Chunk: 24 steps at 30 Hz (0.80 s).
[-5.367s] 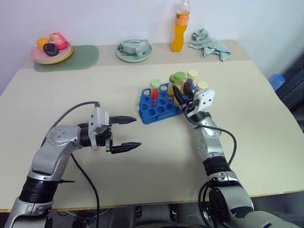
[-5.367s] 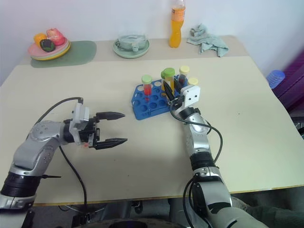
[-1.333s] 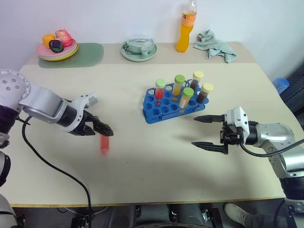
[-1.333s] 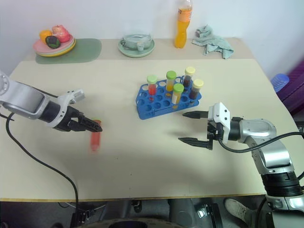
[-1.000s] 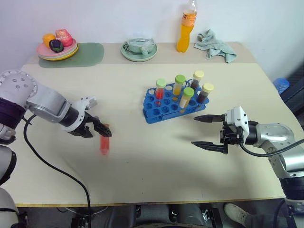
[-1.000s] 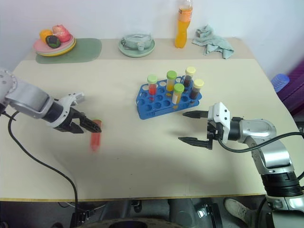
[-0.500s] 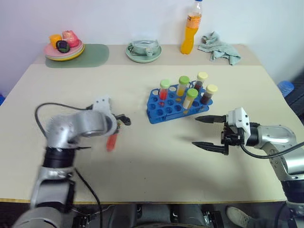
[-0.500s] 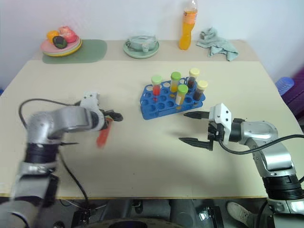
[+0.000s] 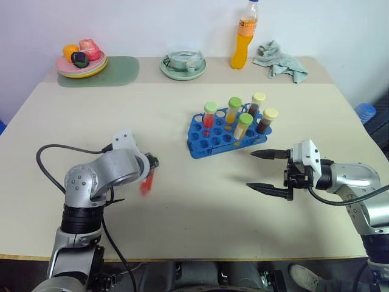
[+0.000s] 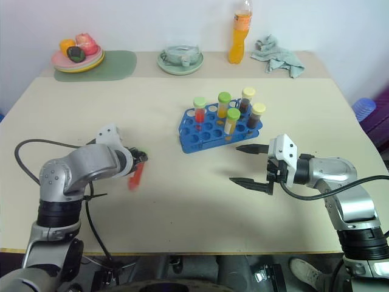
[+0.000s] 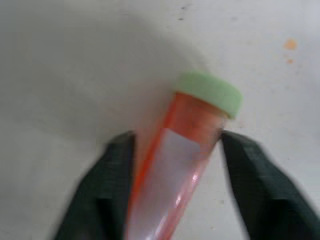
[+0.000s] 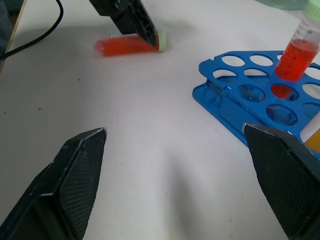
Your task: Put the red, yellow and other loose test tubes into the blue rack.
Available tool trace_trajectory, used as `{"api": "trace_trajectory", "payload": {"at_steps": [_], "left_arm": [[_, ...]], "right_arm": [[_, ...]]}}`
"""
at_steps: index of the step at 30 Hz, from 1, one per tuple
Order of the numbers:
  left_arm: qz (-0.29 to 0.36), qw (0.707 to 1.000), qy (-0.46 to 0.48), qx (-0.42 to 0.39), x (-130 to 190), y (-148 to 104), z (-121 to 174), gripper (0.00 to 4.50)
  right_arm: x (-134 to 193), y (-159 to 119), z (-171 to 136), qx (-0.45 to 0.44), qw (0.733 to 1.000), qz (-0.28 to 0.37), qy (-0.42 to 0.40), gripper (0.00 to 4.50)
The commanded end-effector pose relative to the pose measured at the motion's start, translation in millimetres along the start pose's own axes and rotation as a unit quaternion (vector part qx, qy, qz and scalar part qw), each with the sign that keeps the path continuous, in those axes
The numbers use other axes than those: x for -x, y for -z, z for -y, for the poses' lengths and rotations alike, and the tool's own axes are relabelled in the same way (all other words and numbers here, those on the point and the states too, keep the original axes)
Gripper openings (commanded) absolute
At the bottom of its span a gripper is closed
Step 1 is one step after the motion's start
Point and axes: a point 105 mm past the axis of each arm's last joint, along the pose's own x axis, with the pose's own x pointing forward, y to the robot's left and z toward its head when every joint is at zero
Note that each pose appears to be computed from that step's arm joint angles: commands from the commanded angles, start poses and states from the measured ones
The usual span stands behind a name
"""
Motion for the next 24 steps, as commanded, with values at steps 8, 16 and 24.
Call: {"api": "trace_trajectory", "payload": {"at_steps": [8, 16, 24], "left_arm": [[0.018, 0.999, -0.039, -0.005, 3.9, -16.4, -16.6, 2.73], [0.015, 0.999, -0.047, -0.006, 2.1, -24.8, -24.1, 0.99], [0.03, 0.995, 0.067, -0.075, 10.9, -40.4, -8.9, 0.99]], "right_arm": [[-1.0, -13.7, 3.3, 0.023, 1.0, 0.018, 0.0, 4.5], [-0.9, -14.2, 4.5, 0.025, 1.0, 0.018, 0.001, 4.5], [-3.8, -13.5, 4.9, 0.025, 0.999, 0.02, 0.002, 4.5]]}}
